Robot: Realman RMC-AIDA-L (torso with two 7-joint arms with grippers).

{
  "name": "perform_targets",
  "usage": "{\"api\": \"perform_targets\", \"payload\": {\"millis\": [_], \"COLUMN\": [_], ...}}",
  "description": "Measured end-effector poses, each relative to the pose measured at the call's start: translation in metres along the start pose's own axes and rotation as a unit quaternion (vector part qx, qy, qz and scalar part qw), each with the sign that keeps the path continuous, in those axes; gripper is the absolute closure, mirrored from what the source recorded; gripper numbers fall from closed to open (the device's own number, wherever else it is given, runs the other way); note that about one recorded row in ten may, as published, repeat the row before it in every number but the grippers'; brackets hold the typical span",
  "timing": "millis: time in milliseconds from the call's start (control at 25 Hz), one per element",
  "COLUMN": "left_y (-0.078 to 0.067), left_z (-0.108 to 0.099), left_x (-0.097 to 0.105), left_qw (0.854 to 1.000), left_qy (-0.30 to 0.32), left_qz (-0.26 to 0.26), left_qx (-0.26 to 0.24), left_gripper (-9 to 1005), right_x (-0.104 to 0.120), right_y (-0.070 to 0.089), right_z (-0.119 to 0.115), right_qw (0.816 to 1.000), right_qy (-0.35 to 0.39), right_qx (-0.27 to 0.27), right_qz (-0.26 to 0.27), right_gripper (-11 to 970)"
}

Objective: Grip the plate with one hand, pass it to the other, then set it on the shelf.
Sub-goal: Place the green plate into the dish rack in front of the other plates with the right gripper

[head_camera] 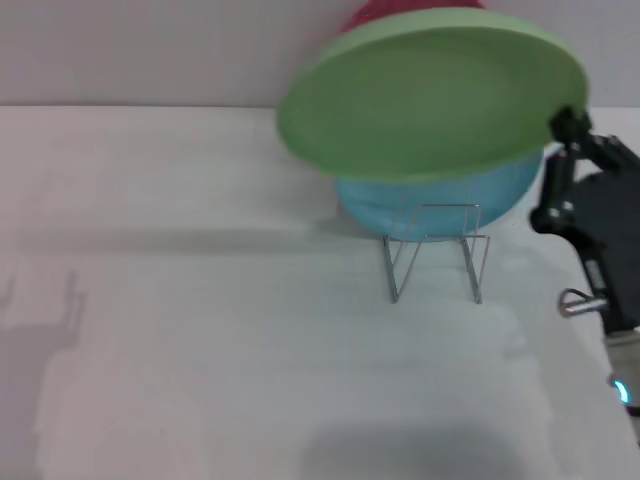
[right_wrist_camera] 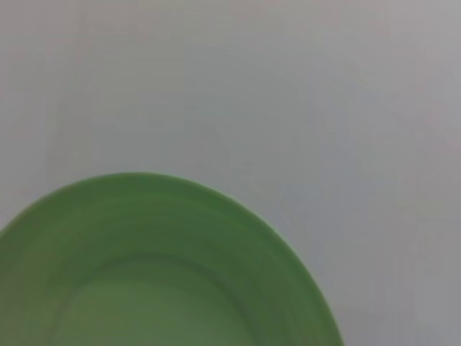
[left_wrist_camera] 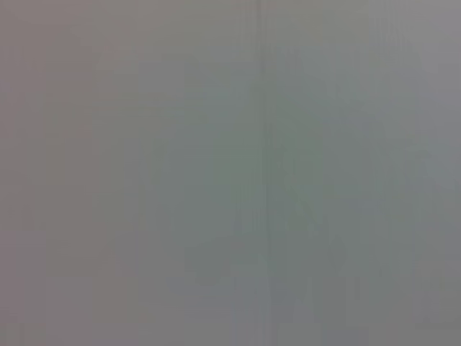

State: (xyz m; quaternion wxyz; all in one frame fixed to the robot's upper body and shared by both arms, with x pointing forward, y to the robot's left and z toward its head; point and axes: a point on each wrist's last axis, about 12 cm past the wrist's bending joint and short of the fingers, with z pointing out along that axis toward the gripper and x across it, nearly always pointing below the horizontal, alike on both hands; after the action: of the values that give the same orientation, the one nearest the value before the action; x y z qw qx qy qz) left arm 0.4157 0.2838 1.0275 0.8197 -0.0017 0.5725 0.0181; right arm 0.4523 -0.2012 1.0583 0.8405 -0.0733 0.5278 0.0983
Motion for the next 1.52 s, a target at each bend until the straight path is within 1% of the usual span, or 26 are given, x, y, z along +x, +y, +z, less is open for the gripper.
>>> {"api": "perform_targets", "payload": {"millis": [200,240,400,800,1000,1520], "left_y": [-0.001,-0.001,-0.002,-0.005,-0.005,-0.005], "left_z": [0.001,0.001,0.001,0.001,0.001,0.001], "left_x": [0.002,0.002,0.003,0.004,0.004,0.004], "left_qw": [1.000,1.000,1.000,1.000,1.000,1.000], "left_qy": [0.011,0.011,0.013,0.016,0.017,0.017], "left_qz": [-0.002,-0.002,-0.005,-0.009,-0.009,-0.009], "left_qx": [0.003,0.003,0.004,0.006,0.006,0.007], "left_gripper": [306,306,306,305,306,307], "right_x": [0.002,0.002,0.005,0.015,0.021,0.034], "right_y": [-0.013,-0.013,-0.023,-0.038,-0.041,-0.043], "right_z": [-0.013,-0.013,-0.020,-0.030,-0.032,-0.035], "right_qw": [1.000,1.000,0.999,0.998,0.997,0.991], "right_qy": [0.008,0.008,0.020,0.054,0.076,0.133], "right_qx": [0.015,0.015,0.017,0.013,0.010,0.003], "right_qz": [-0.017,-0.017,-0.019,-0.013,-0.021,-0.027], "right_gripper": [955,955,954,955,955,955]}}
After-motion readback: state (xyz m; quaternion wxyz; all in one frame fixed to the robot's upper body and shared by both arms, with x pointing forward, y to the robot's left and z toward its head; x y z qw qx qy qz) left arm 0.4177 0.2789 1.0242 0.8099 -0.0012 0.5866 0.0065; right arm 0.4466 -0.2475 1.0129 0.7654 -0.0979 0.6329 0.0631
